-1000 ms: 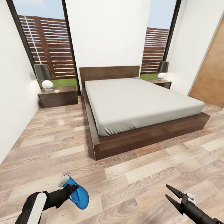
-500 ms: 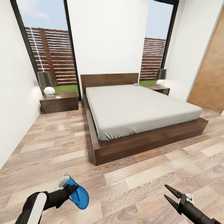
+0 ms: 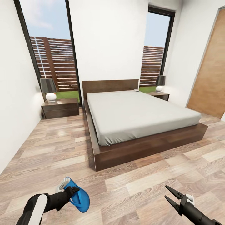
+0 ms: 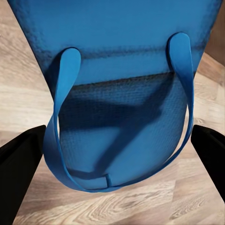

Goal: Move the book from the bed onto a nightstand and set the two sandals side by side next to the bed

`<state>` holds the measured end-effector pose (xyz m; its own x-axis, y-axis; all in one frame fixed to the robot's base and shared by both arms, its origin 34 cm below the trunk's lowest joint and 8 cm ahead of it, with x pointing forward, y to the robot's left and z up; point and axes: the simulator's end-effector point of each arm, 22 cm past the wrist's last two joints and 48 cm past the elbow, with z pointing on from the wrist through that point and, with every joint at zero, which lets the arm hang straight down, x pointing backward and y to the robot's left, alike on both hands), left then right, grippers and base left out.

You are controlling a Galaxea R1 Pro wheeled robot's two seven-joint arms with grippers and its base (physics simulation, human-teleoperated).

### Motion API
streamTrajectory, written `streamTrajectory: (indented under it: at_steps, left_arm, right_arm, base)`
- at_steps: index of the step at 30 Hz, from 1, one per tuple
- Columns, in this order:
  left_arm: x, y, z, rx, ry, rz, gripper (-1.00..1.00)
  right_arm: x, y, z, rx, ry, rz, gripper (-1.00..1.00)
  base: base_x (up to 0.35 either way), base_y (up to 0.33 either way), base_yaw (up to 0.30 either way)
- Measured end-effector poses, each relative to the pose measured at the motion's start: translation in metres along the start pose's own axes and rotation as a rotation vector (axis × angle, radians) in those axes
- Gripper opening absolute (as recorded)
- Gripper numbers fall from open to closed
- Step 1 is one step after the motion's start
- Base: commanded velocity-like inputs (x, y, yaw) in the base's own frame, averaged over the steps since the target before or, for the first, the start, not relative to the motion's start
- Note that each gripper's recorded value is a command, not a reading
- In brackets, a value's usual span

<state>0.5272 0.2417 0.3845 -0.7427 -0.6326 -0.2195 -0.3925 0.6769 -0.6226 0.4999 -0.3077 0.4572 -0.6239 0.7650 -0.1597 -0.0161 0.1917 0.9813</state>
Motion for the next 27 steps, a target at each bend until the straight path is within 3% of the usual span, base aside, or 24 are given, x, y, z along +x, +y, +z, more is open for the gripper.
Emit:
streamTrajectory:
  at_steps: [27]
  left_arm:
    - [-0.005, -0.012, -0.010, 0.017, -0.016, 0.007, -1.00]
  right_arm:
    - [-0.005, 0.019, 0.000, -0.024, -0.006, -0.020, 1.00]
  base:
    - [0.000, 0.000, 0.000]
